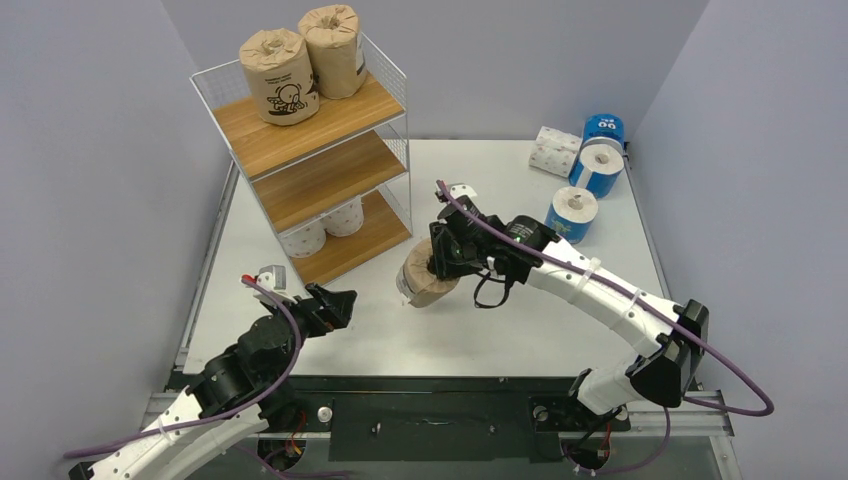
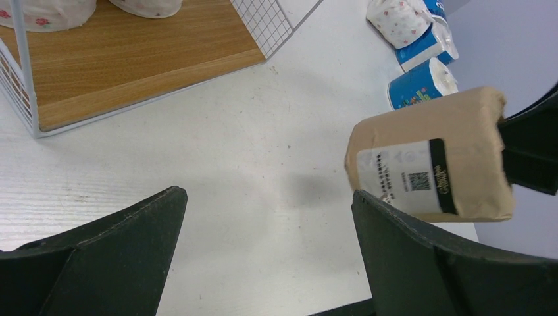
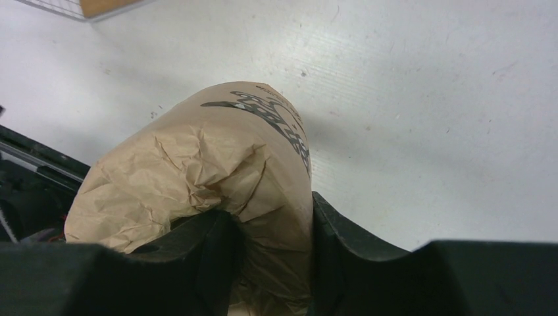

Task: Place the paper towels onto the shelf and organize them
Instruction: Pick up the paper towel from the center of the board, then place the paper towel on the shelf.

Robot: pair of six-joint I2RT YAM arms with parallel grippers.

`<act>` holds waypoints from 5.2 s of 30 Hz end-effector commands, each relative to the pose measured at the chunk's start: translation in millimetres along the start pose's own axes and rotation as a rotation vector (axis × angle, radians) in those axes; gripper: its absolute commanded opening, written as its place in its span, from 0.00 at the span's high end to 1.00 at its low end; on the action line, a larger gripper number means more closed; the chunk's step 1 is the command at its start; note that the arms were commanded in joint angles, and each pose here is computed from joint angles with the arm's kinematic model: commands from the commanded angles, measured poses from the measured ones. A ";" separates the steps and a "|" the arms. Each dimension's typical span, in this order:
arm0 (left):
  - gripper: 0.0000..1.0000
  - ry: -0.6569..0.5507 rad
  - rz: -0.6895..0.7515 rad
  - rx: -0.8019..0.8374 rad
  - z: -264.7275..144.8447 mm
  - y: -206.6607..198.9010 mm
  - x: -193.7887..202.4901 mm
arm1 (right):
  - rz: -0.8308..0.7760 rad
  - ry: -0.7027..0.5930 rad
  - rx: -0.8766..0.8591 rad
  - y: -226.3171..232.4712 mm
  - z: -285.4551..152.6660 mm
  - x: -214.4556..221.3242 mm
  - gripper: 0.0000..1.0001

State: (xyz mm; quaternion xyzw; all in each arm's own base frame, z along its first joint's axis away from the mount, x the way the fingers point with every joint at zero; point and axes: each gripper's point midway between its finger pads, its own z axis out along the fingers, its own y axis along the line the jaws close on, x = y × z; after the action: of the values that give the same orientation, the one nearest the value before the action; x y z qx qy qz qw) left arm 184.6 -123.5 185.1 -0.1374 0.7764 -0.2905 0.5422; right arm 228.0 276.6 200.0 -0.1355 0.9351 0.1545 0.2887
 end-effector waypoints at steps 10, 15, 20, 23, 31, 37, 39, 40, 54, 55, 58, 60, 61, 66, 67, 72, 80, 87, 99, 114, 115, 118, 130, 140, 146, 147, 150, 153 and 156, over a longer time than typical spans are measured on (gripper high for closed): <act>0.03 -0.085 0.001 0.014 -13.0 -11.7 -37.1 | -0.014 -0.325 -0.082 23.1 -114.8 -112.5 0.69; 0.03 -0.104 0.012 0.014 -16.8 -14.3 -47.0 | 0.000 -0.414 -0.128 39.6 -137.5 -146.9 0.69; 0.03 -0.115 0.033 0.021 -18.2 -21.8 -56.7 | 0.032 -0.537 -0.163 55.3 -164.9 -188.4 0.69; 0.03 -0.128 0.035 0.032 -18.0 -28.9 -63.6 | 0.049 -0.599 -0.181 61.6 -176.0 -207.8 0.69; 0.03 -0.210 0.080 0.101 -17.7 -59.9 -95.7 | 0.113 -0.742 -0.219 73.7 -183.8 -252.4 0.69; 0.04 -0.345 0.193 0.184 -26.6 -93.9 -141.1 | 0.169 -0.816 -0.292 89.6 -187.9 -275.1 0.69; 0.04 -0.399 0.275 0.215 -30.9 -105.5 -156.2 | 0.181 -0.824 -0.314 95.0 -187.0 -279.2 0.68; 0.04 -0.438 0.278 0.235 -35.2 -113.0 -167.4 | 0.185 -0.827 -0.321 97.1 -186.3 -280.6 0.68; 0.04 -0.667 0.741 0.308 -38.5 -183.9 -228.5 | 0.238 -0.798 -0.386 122.4 -170.8 -280.2 0.66; 0.04 -0.683 0.782 0.293 -39.3 -185.7 -233.6 | 0.241 -0.797 -0.391 123.8 -170.8 -280.0 0.66; 0.04 -0.699 0.872 0.265 -33.3 -189.4 -236.5 | 0.249 -0.785 -0.417 131.3 -169.7 -278.1 0.65; 0.04 -0.711 0.929 0.244 -29.3 -190.6 -237.5 | 0.251 -0.775 -0.432 136.9 -167.4 -276.3 0.65; 0.04 -0.720 0.960 0.232 -28.6 -190.7 -238.8 | 0.251 -0.772 -0.441 139.9 -167.3 -275.4 0.65; 0.04 -0.756 1.066 0.195 -20.2 -192.7 -238.4 | 0.252 -0.746 -0.475 152.8 -160.8 -271.5 0.64; 0.04 -0.763 1.073 0.190 -19.0 -193.7 -238.8 | 0.251 -0.744 -0.482 155.9 -161.1 -270.6 0.64; 0.04 -0.774 1.151 0.157 -9.0 -197.5 -238.2 | 0.245 -0.736 -0.502 165.8 -158.9 -268.4 0.64; 0.04 -0.777 1.178 0.152 0.1 -202.7 -235.1 | 0.243 -0.730 -0.549 180.8 -160.6 -266.4 0.63; 0.04 -0.783 1.170 0.124 8.0 -204.0 -237.0 | 0.228 -0.703 -0.577 191.3 -155.6 -260.6 0.63; 0.07 -0.817 1.140 0.030 14.2 -193.9 -251.2 | 0.197 -0.655 -0.584 193.5 -147.5 -246.3 0.60; 0.30 -0.827 1.048 -0.006 8.7 -180.5 -266.3 | 0.177 -0.647 -0.641 198.2 -161.3 -241.8 0.38; 0.30 -0.827 1.046 -0.013 8.9 -178.5 -267.5 | 0.179 -0.648 -0.642 198.3 -161.5 -241.9 0.35; 0.29 -0.825 1.026 -0.020 8.8 -174.6 -269.6 | 0.181 -0.646 -0.654 197.1 -164.9 -242.3 0.28; 0.25 -0.826 0.954 -0.095 3.0 -156.1 -283.4 | 0.209 -0.643 -0.722 191.2 -176.3 -245.9 0.16; 0.22 -0.809 0.897 -0.119 -2.2 -145.1 -289.2 | 0.237 -0.734 -0.855 176.9 -203.0 -256.6 0.16; 0.21 -0.806 0.869 -0.128 -5.8 -141.2 -292.6 | 0.297 -0.835 -0.900 150.2 -215.1 -269.3 0.21; 0.21 -0.803 0.862 -0.125 -5.6 -141.3 -292.6 | 0.308 -0.841 -0.889 147.4 -211.1 -271.5 0.24; 0.20 -0.800 0.849 -0.122 -5.6 -142.0 -293.9 | 0.332 -0.836 -0.848 140.4 -191.3 -283.4 0.34; 0.20 -0.793 0.843 -0.119 -4.8 -142.7 -294.1 | 0.348 -0.827 -0.826 139.5 -175.9 -294.1 0.45; 0.19 -0.788 0.840 -0.120 -4.8 -143.0 -294.8 | 0.354 -0.809 -0.827 146.8 -158.5 -302.6 0.50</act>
State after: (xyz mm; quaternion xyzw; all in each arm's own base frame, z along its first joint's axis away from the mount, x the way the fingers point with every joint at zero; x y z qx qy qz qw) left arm 280.9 -92.3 480.5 0.0849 0.5211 0.0697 0.8464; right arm 327.7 390.4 516.7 -0.0139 0.6437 0.5715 0.5088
